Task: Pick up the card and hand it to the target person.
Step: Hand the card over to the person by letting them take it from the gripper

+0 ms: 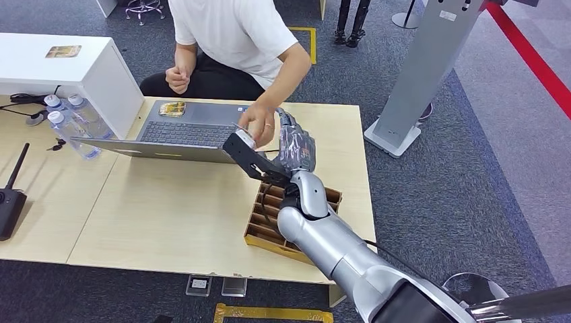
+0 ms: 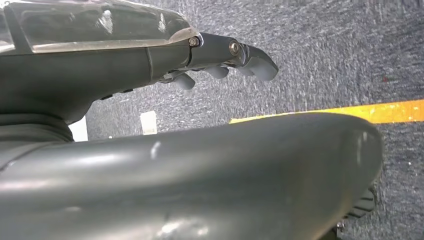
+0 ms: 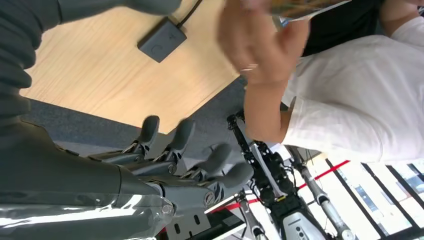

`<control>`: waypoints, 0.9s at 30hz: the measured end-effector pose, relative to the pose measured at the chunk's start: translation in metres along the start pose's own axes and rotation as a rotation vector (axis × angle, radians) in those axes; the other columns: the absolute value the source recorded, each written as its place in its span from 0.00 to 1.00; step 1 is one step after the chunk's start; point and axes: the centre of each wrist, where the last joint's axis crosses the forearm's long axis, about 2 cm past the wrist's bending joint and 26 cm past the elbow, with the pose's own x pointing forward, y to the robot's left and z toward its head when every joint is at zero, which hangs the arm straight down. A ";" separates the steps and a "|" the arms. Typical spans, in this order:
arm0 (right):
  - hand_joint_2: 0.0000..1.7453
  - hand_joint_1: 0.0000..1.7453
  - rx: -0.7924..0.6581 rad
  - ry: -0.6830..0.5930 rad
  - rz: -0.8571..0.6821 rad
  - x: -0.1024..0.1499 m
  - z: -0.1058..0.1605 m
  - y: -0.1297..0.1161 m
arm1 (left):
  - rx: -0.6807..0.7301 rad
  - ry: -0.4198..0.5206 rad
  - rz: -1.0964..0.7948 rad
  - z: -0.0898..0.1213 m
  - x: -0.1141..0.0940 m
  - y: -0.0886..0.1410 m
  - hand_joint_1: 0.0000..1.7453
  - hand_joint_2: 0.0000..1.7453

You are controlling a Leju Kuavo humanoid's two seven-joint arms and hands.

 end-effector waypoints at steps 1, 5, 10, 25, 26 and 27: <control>1.00 0.00 -0.008 -0.013 0.006 -0.001 0.000 0.000 | 0.002 0.001 0.002 0.000 0.000 0.000 0.00 0.00; 1.00 0.00 -0.046 -0.103 0.012 -0.007 0.006 -0.003 | 0.004 0.004 0.007 0.000 -0.002 0.000 0.00 0.00; 1.00 0.00 -0.125 -0.125 -0.110 -0.014 0.020 -0.008 | 0.006 0.009 0.018 0.000 -0.004 0.000 0.00 0.00; 1.00 0.00 -0.342 0.038 -0.471 -0.041 0.088 -0.066 | 0.020 0.018 0.039 0.000 -0.007 0.002 0.00 0.00; 1.00 0.00 -0.332 0.036 -0.499 -0.042 0.094 -0.069 | 0.019 0.018 0.040 0.000 -0.007 0.002 0.00 0.00; 1.00 0.00 -0.314 0.035 -0.529 -0.043 0.100 -0.070 | 0.019 0.018 0.042 0.000 -0.007 0.002 0.00 0.00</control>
